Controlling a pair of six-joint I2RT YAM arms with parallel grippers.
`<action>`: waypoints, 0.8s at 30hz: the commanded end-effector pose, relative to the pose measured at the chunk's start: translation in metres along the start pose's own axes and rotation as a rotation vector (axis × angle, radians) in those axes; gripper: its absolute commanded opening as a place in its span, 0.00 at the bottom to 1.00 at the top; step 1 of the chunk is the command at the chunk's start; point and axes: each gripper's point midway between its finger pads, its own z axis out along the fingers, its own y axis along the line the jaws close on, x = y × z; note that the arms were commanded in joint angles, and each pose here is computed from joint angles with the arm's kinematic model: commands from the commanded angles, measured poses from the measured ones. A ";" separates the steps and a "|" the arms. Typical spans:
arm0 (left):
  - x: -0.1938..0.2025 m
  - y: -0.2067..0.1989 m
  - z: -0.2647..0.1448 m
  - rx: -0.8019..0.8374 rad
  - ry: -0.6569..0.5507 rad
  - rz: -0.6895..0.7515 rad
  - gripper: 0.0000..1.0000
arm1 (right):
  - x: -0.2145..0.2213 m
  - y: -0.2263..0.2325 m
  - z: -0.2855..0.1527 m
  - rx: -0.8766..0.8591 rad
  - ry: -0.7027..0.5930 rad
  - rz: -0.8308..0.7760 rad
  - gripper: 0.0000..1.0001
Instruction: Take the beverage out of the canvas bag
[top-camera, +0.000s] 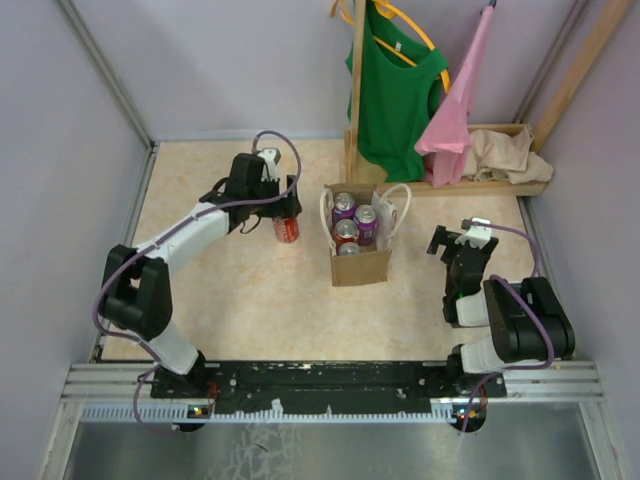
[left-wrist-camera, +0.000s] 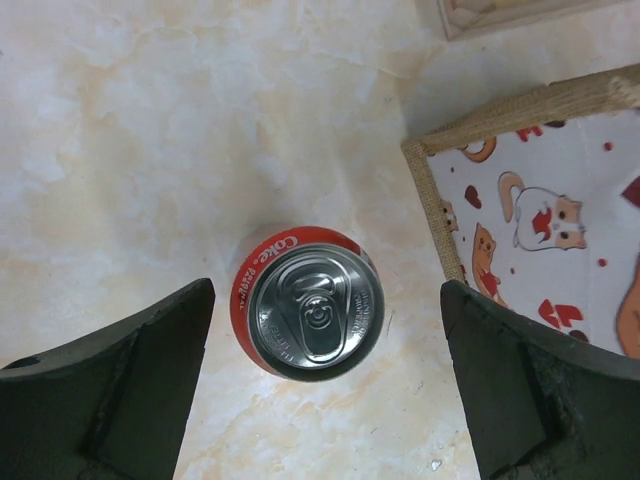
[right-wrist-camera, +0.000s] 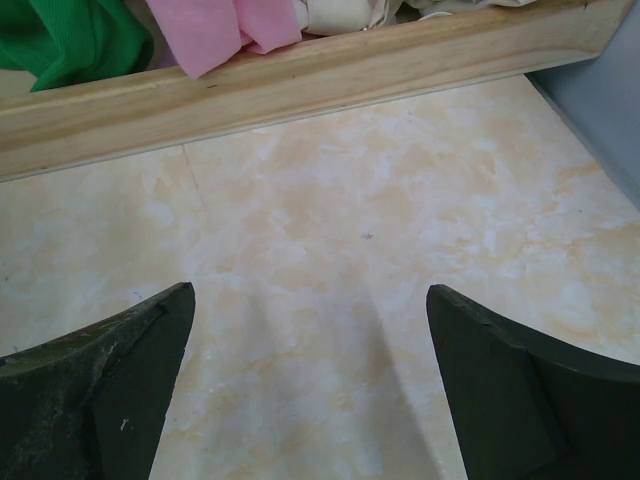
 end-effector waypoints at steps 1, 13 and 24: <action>-0.061 -0.022 -0.037 0.037 -0.157 0.050 0.99 | -0.025 0.001 0.008 0.007 -0.083 0.017 0.99; -0.158 -0.144 -0.156 0.155 -0.502 0.326 0.94 | -0.025 0.002 0.008 0.005 -0.083 0.016 0.99; -0.074 -0.235 -0.089 0.378 -0.200 0.435 0.83 | -0.025 0.002 0.008 0.007 -0.083 0.017 0.99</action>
